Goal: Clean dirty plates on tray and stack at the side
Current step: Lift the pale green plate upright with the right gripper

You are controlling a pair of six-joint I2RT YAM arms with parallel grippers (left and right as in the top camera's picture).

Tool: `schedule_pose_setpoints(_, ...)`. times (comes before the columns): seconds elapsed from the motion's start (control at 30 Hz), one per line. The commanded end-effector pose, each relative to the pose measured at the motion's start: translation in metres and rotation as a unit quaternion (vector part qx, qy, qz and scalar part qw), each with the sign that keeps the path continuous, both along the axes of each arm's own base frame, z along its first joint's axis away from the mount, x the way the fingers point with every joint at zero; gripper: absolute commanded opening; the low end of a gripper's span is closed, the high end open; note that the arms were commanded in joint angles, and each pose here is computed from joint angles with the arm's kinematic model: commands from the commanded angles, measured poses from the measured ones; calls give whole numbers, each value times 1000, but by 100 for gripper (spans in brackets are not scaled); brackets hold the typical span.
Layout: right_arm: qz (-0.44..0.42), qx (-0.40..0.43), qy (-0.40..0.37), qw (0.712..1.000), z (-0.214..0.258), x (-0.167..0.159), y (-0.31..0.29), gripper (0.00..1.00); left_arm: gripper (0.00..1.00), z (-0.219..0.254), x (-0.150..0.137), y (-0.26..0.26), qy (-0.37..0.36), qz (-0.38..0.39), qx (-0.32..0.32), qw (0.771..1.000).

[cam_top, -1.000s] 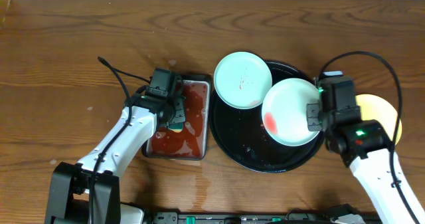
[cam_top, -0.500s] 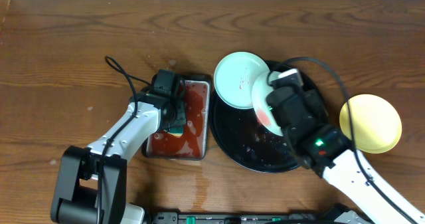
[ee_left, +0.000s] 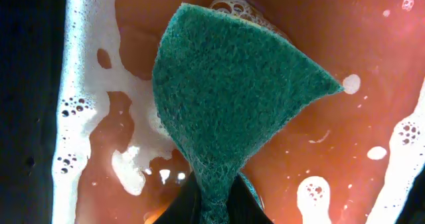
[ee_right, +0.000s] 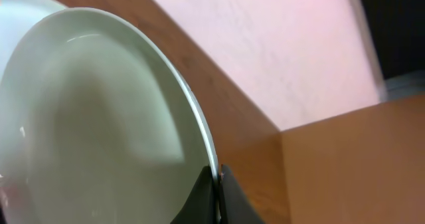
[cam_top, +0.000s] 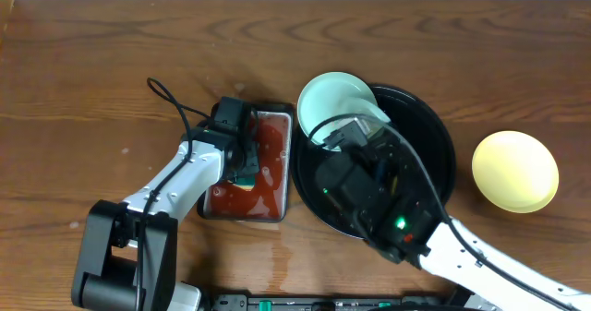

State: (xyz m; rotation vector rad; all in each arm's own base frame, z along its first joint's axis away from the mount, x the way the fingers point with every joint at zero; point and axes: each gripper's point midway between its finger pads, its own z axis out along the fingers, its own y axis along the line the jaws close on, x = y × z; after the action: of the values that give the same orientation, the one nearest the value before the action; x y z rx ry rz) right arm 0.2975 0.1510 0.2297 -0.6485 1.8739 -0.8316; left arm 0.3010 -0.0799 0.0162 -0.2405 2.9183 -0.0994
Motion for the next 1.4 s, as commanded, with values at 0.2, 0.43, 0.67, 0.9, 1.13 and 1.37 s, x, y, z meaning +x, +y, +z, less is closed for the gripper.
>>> schedule_pose_setpoints(0.2, -15, -45, -52, 998, 31, -6, 4, 1, 8, -7, -5, 3, 12, -8, 6, 1000)
schedule_pose_setpoints(0.43, -18, -45, -55, 997, 32, -6, 3, 1, 7, -7, -4, 3, 10, -8, 6, 1000)
schedule_pose_setpoints(0.67, -19, -45, -55, 997, 32, -6, 3, 1, 7, -7, -3, 2, 9, -7, 5, 1000)
schedule_pose_setpoints(0.9, -19, -43, -56, 997, 32, -6, 3, 1, 8, -7, -3, 2, 8, -8, 5, 1000)
schedule_pose_setpoints(1.13, -23, -34, -59, 997, 32, -3, 3, 1, 8, -7, -2, 2, 7, -8, 5, 1000)
schedule_pose_setpoints(1.37, -52, -12, -62, 997, 24, 6, -6, 1, 7, -7, -2, 2, 7, -8, 5, 1000)
